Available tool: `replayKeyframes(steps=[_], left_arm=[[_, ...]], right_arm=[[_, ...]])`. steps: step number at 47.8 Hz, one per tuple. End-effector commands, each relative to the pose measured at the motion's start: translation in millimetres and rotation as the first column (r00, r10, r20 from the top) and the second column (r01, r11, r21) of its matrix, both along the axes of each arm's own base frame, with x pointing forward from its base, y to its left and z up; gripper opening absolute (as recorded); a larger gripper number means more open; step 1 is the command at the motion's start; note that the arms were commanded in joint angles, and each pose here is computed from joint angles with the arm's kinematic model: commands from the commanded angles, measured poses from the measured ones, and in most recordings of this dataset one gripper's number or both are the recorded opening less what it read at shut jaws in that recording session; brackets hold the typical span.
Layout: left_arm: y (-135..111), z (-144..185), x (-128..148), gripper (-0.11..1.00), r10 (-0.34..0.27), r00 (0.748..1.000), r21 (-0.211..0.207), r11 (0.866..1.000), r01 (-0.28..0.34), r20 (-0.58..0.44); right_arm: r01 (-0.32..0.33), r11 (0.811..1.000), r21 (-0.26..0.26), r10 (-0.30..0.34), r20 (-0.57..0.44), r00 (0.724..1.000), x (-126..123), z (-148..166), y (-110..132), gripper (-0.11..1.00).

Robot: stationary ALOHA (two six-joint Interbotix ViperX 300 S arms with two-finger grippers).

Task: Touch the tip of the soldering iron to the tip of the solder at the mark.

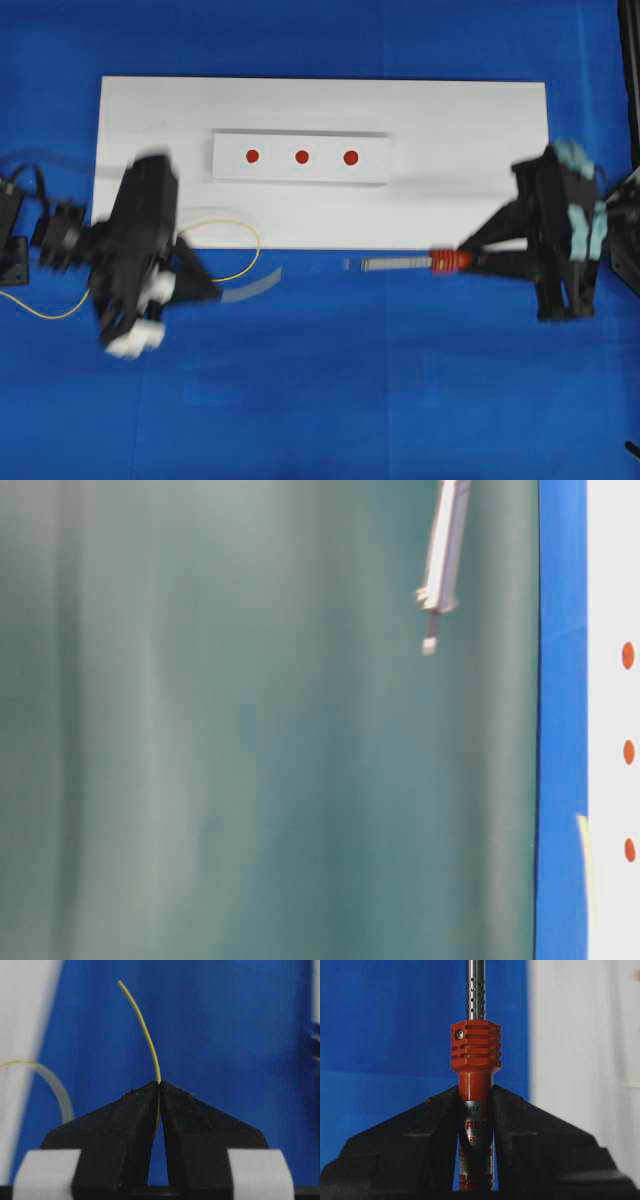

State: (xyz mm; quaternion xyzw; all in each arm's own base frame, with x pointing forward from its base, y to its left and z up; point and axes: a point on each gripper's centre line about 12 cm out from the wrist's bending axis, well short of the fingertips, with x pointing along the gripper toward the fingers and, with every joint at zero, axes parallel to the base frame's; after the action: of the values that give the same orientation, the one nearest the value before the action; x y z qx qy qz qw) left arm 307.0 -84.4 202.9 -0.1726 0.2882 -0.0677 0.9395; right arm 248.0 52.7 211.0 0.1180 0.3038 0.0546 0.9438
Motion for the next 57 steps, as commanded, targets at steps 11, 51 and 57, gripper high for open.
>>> replayKeyframes(steps=[11,51,57], left_arm=[[-31.5,-33.4,-24.5,0.03,-0.117,0.993,-0.012,0.993,0.118,0.025],[-61.1,-104.7,-29.3,0.20,-0.211,0.976,0.015,0.977,0.212,-0.055],[-68.5,-99.6,-25.9,0.59,-0.229,0.973,0.014,0.973,0.230,-0.039]], right_arm=[[-0.098,0.994,0.042,0.100,-0.048,0.994,20.6,-40.1,45.5,0.07],[-0.150,0.986,0.069,0.157,-0.123,0.980,42.9,-117.3,97.8,0.07],[-0.145,0.986,0.080,0.154,-0.122,0.980,46.4,-116.9,102.9,0.11]])
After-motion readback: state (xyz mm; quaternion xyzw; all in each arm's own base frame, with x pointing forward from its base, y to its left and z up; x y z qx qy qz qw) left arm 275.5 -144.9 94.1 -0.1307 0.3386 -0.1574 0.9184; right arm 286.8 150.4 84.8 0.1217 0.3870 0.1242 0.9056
